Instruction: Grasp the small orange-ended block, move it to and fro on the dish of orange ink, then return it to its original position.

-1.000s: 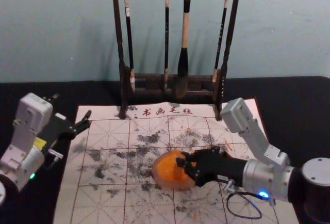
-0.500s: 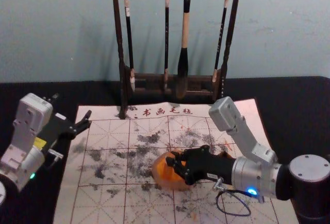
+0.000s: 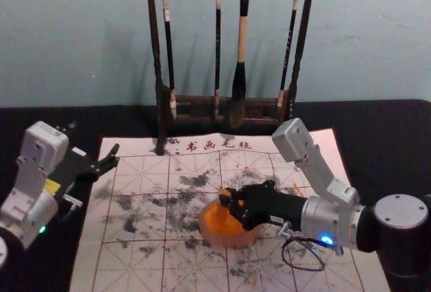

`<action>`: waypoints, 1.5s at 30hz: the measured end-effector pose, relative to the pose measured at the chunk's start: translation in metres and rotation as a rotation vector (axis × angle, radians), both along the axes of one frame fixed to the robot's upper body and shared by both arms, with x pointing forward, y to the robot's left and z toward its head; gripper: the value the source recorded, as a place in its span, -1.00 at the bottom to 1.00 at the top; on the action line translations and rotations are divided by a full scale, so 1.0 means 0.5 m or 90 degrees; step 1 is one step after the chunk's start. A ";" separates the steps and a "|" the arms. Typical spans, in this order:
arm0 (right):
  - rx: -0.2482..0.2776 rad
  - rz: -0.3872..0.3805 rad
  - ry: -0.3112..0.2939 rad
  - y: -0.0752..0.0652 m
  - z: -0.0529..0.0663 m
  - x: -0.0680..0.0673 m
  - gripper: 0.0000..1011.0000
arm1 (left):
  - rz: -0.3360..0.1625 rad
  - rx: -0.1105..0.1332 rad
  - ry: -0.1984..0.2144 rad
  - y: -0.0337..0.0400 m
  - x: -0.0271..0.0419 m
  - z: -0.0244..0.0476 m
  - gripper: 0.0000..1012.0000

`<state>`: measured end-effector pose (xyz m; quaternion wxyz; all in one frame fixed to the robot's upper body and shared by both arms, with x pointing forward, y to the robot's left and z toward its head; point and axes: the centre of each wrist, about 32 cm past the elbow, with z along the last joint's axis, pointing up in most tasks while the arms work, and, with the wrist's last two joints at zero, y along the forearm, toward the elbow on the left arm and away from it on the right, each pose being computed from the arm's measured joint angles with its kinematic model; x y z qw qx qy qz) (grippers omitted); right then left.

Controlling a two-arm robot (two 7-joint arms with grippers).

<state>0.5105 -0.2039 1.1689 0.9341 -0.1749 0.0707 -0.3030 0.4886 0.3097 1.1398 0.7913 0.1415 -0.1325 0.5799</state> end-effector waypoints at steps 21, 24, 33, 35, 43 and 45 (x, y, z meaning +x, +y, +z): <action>-0.010 -0.027 -0.010 -0.023 0.003 0.002 -0.88 | 0.000 0.000 0.000 0.000 0.000 0.000 1.00; -0.010 -0.028 -0.010 -0.023 0.004 0.002 -0.88 | 0.000 0.000 0.000 0.000 0.000 0.000 1.00; -0.007 -0.026 -0.014 -0.024 0.009 0.001 -0.88 | 0.000 0.000 0.000 0.000 0.000 0.000 1.00; -0.003 -0.024 -0.018 -0.024 0.015 -0.001 -0.88 | 0.000 0.000 0.000 0.000 0.000 0.000 1.00; 0.015 -0.016 -0.037 -0.027 0.044 -0.012 -0.88 | 0.000 0.000 0.000 0.000 0.000 0.000 1.00; 0.021 -0.014 -0.044 -0.028 0.054 -0.015 -0.88 | 0.000 0.000 0.000 0.000 0.000 0.000 1.00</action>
